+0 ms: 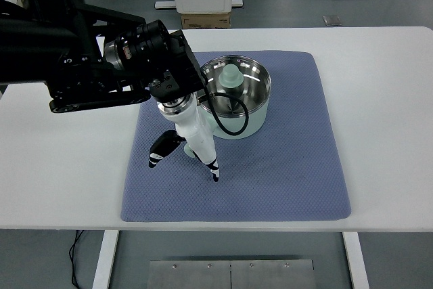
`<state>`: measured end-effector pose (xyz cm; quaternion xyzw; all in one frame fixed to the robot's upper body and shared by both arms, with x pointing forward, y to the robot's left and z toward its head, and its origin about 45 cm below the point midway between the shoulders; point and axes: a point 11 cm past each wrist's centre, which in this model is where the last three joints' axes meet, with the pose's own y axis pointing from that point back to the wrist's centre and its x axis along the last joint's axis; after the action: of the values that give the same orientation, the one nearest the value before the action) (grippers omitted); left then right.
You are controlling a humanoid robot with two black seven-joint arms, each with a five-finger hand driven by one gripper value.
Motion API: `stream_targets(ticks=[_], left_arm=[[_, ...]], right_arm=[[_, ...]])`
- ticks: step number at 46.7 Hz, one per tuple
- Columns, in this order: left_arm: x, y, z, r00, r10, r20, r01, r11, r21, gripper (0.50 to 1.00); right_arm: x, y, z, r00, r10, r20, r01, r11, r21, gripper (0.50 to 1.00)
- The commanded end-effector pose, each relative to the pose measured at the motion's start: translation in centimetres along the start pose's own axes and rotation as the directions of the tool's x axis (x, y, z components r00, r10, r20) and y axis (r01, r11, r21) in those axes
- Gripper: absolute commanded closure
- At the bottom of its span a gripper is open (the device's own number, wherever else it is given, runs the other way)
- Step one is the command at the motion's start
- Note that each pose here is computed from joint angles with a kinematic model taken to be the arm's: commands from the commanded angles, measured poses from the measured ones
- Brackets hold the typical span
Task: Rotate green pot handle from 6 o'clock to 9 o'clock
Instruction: 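Drag the handle around the pot toward the left arm's side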
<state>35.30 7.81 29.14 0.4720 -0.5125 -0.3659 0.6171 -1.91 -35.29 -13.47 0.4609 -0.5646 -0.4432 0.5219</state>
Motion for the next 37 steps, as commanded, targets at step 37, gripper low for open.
stream_targets(ticks=[37], left_arm=[[-2.8, 1.0, -3.9, 0.990, -0.135, 0.045, 0.123, 0.971, 0.204, 0.500]], right_arm=[[0.0, 0.0, 0.0, 1.000, -0.001, 0.000, 0.001, 1.000, 0.000, 0.500]])
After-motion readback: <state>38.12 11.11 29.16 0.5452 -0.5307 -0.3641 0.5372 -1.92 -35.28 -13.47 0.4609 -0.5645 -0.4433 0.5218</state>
